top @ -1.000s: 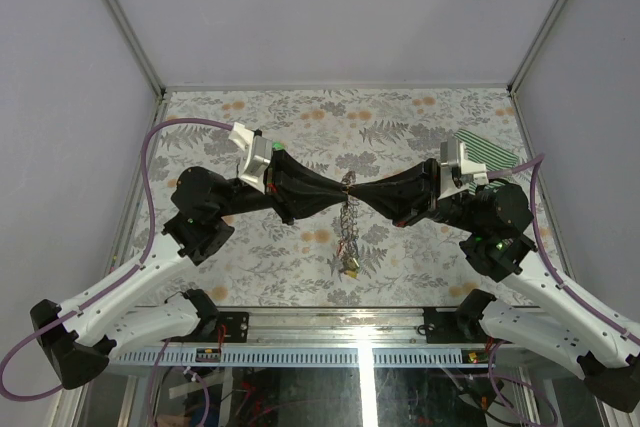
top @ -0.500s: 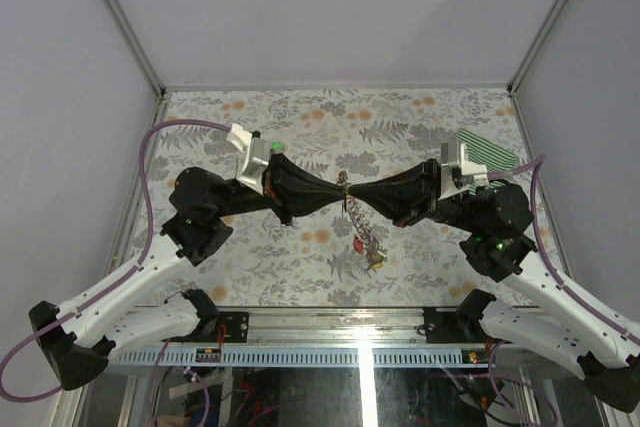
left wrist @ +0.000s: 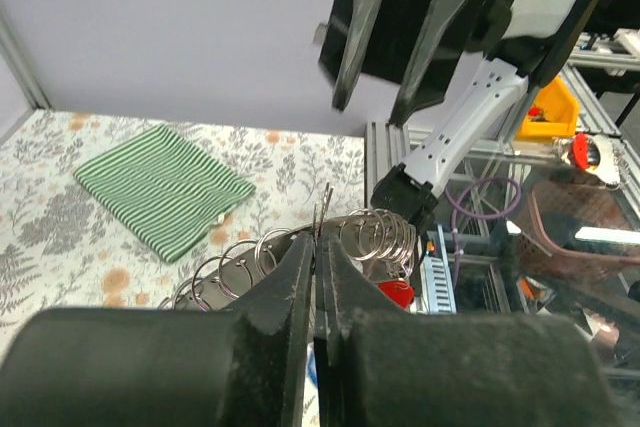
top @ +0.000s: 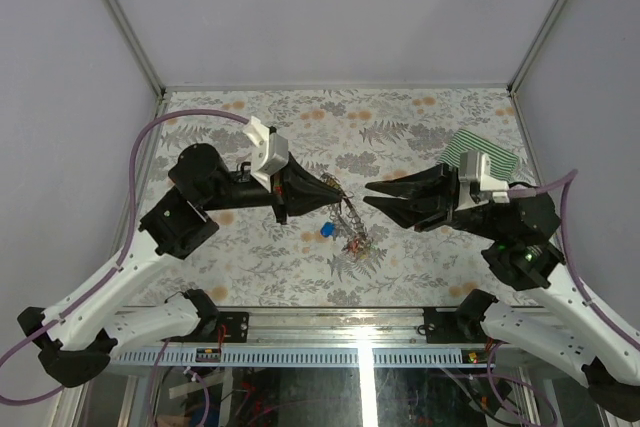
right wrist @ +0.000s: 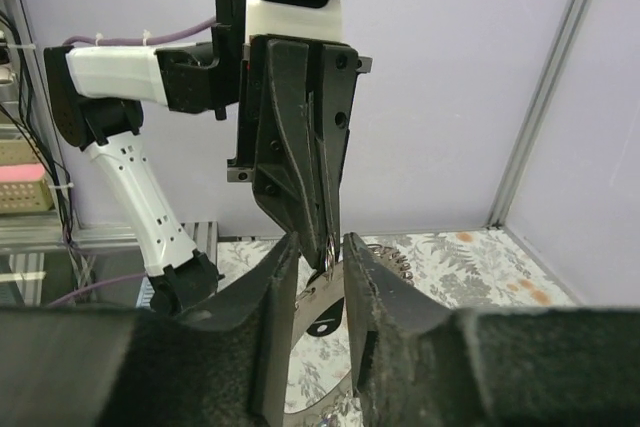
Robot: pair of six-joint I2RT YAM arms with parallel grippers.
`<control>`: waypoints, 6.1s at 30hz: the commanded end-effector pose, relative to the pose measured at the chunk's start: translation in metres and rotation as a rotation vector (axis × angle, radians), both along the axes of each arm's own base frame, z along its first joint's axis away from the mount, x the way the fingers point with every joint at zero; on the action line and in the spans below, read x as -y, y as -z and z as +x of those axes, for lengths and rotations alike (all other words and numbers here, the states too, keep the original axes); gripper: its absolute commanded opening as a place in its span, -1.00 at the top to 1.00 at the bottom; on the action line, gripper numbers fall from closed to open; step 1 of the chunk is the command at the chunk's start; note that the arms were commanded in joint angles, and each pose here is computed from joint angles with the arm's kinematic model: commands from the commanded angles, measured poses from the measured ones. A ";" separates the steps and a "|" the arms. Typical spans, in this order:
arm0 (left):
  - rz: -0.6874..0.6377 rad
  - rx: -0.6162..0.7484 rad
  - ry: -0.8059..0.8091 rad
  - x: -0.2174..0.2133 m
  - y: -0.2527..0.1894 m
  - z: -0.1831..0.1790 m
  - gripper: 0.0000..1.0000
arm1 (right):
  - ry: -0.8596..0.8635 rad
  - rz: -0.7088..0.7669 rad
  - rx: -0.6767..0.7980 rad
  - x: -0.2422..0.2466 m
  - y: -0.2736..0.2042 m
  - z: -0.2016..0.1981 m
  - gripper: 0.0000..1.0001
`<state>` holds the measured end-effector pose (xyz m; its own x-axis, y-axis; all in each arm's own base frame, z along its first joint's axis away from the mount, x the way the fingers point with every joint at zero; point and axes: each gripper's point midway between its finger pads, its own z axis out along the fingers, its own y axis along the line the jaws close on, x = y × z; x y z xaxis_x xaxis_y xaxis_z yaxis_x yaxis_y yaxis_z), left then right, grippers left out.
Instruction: Put the keys on the keyring
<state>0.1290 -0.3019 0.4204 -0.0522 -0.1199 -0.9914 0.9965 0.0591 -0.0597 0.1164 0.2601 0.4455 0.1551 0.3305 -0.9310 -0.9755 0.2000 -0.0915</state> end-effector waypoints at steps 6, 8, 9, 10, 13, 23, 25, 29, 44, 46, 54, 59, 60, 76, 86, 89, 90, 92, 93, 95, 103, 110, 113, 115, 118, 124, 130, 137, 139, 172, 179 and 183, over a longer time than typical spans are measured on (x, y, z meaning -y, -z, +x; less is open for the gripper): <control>0.215 0.001 0.049 -0.002 0.027 -0.004 1.00 | 0.033 -0.227 0.029 0.005 0.015 0.001 0.26; 0.252 -0.016 0.055 -0.001 0.034 -0.002 1.00 | 0.014 -0.273 0.023 0.003 0.021 0.000 0.23; 0.271 -0.024 0.055 -0.001 0.037 -0.001 1.00 | 0.005 -0.288 0.016 0.002 0.023 -0.001 0.22; 0.284 -0.031 0.054 -0.001 0.040 -0.001 1.00 | -0.009 -0.304 0.009 0.000 0.026 -0.002 0.20; 0.312 -0.043 0.057 -0.001 0.045 0.001 1.00 | -0.034 -0.355 -0.024 -0.004 0.036 -0.001 0.15; 0.329 -0.051 0.063 0.002 0.046 0.003 1.00 | -0.083 -0.483 -0.123 -0.019 0.067 0.009 0.14; 0.331 -0.054 0.068 0.003 0.047 0.003 1.00 | -0.091 -0.495 -0.127 -0.022 0.071 0.011 0.15; 0.334 -0.059 0.074 0.004 0.048 0.003 1.00 | -0.106 -0.515 -0.127 -0.027 0.076 0.013 0.17; 0.330 -0.051 0.081 0.004 0.045 0.002 1.00 | -0.103 -0.539 -0.132 -0.030 0.084 0.018 0.67; 0.330 -0.050 0.078 0.004 0.045 0.002 1.00 | -0.097 -0.531 -0.132 -0.030 0.083 0.019 0.84; 0.294 -0.021 0.069 0.001 0.040 -0.001 0.77 | -0.097 -0.447 -0.126 -0.027 0.064 0.011 1.00; 0.216 0.034 0.062 -0.003 0.027 -0.006 0.61 | -0.096 -0.414 -0.119 -0.024 0.054 0.007 1.00; 0.204 0.041 0.060 -0.004 0.025 -0.007 0.61 | -0.094 -0.411 -0.117 -0.023 0.053 0.007 1.00; 0.187 0.033 0.105 0.003 0.032 -0.009 0.39 | -0.071 -0.366 -0.104 -0.018 0.040 0.006 1.00; 0.186 0.043 0.095 0.005 0.031 -0.005 0.84 | -0.066 -0.353 -0.097 -0.019 0.036 0.006 1.00; 0.191 0.044 0.094 0.006 0.033 -0.004 1.00 | -0.065 -0.347 -0.095 -0.019 0.034 0.006 1.00; 0.193 0.046 0.094 0.006 0.033 -0.004 1.00 | -0.063 -0.345 -0.095 -0.018 0.034 0.006 1.00; 0.198 0.051 0.094 0.006 0.034 -0.004 1.00 | -0.057 -0.336 -0.097 -0.017 0.033 0.006 1.00; 0.199 0.053 0.095 0.006 0.034 -0.004 1.00 | -0.052 -0.330 -0.099 -0.017 0.032 0.007 1.00; 0.202 0.056 0.094 0.006 0.035 -0.003 1.00 | -0.037 -0.310 -0.100 -0.015 0.028 0.007 1.00; 0.192 0.074 0.101 0.004 0.037 -0.006 1.00 | -0.005 -0.197 -0.117 -0.008 0.009 0.006 1.00; 0.145 0.081 0.123 0.004 0.035 -0.013 1.00 | 0.004 -0.069 -0.148 -0.007 -0.003 0.009 1.00; 0.127 0.080 0.129 0.004 0.035 -0.014 1.00 | 0.003 -0.009 -0.141 -0.007 -0.012 0.009 1.00; 0.118 0.081 0.127 0.004 0.034 -0.014 1.00 | -0.001 0.018 -0.139 -0.006 -0.016 0.009 1.00; 0.099 0.086 0.133 0.004 0.032 -0.016 1.00 | -0.004 0.058 -0.131 -0.005 -0.022 0.008 1.00; 0.048 0.087 0.144 0.004 0.024 -0.021 1.00 | -0.012 0.152 -0.117 -0.002 -0.025 0.008 1.00; -0.015 0.105 0.144 0.003 0.008 -0.024 1.00 | 0.031 0.290 -0.080 0.009 -0.023 0.014 1.00; -0.126 0.113 0.054 -0.008 -0.021 -0.021 0.61 | 0.027 0.282 -0.003 0.014 -0.022 0.004 1.00; -0.169 0.104 0.036 -0.011 -0.030 -0.021 0.54 | 0.024 0.266 0.019 0.015 -0.024 0.001 1.00; -0.257 0.034 0.085 0.011 -0.029 -0.013 0.26 | -0.040 0.203 0.074 0.007 -0.034 -0.010 1.00; -0.248 0.032 0.094 0.015 -0.026 -0.013 0.43 | -0.051 0.203 0.077 0.006 -0.036 -0.012 1.00; -0.249 0.036 0.097 0.015 -0.027 -0.014 0.56 | -0.053 0.201 0.077 0.006 -0.036 -0.013 1.00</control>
